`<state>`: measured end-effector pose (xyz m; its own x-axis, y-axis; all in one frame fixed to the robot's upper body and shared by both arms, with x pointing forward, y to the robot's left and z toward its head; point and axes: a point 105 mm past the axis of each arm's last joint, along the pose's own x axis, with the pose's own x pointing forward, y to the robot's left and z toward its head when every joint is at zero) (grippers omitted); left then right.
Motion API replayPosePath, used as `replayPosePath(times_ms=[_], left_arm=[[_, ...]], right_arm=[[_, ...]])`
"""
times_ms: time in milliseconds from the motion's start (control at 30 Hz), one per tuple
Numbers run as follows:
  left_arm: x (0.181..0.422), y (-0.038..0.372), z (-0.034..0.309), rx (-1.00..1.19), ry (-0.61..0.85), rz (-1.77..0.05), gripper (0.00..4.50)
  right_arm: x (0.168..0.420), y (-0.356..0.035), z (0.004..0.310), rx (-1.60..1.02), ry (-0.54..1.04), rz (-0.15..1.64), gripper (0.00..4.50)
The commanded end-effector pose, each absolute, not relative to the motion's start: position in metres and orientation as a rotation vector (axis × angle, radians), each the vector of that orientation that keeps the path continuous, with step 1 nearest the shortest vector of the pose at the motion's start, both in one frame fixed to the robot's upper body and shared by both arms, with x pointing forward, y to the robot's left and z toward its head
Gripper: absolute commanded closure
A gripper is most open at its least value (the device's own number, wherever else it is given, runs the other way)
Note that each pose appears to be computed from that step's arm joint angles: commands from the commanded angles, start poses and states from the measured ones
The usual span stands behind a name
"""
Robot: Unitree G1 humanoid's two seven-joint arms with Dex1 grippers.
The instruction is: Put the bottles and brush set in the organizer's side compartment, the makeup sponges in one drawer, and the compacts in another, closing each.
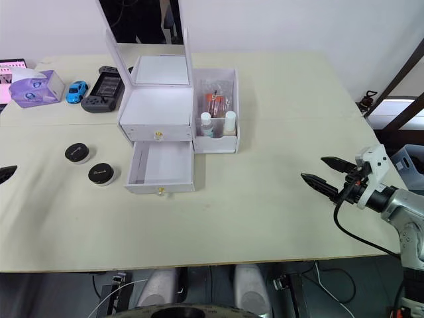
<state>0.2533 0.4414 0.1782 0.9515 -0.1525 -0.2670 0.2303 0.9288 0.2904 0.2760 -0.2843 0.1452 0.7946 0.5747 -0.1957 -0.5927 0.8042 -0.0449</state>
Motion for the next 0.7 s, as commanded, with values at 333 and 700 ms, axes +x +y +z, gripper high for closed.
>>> replayPosePath(times_ms=[333, 700], left_arm=[[0.263, 0.343, 0.186, 0.366, 0.196, -0.547, 0.03], [0.277, 0.309, 0.138, 0.263, 0.312, -0.437, 0.03]], right_arm=[[0.296, -0.167, 0.237, -0.143, 0.070, 0.971, 0.00], [0.279, -0.089, 0.250, -0.399, 0.157, 1.187, 0.00]])
